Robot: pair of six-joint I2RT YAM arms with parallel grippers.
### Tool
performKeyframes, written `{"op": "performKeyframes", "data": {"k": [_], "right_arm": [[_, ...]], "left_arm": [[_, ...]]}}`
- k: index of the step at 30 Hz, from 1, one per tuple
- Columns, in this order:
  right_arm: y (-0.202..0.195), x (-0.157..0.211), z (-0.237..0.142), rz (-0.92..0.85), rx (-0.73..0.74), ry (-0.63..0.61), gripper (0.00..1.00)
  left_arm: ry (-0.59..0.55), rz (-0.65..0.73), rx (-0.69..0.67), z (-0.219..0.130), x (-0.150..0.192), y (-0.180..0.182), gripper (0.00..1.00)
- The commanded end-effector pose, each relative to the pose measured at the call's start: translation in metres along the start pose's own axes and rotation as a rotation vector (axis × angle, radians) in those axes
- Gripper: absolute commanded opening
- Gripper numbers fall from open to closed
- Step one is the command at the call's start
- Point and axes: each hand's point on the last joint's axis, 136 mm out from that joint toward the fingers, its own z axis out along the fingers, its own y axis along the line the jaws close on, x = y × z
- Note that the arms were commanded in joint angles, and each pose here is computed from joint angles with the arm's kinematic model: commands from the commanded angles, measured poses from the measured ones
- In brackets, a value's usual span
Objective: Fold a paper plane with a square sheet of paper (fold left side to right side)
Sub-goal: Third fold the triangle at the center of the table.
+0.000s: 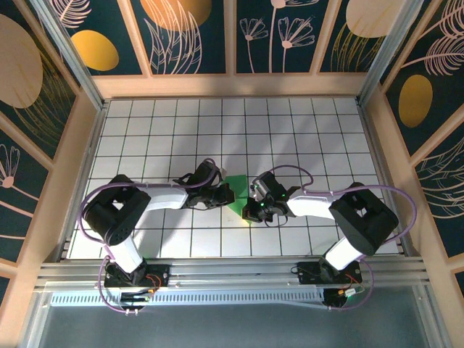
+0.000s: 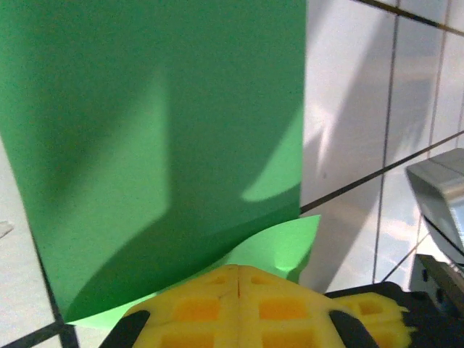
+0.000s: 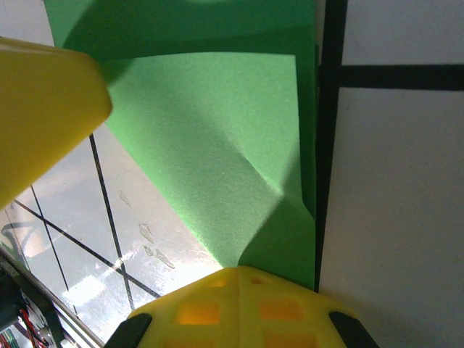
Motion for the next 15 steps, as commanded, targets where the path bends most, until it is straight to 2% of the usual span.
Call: {"op": "performKeyframes", "data": {"k": [1,10,15], "right_arm": [[-0.061,0.029,0.006,0.085,0.221,0.084,0.00],[-0.060,0.029,0.006,0.084,0.219,0.086,0.00],[-0.042,0.022,0.005,0.071,0.154,0.074,0.00]], "left_arm": [[0.019,-0.010,-0.049,0.004,0.004,0.011,0.00],[0.024,-0.020,-0.082,0.004,0.007,0.020,0.00],[0.032,-0.035,-0.111,0.007,0.008,0.027,0.00]]}}
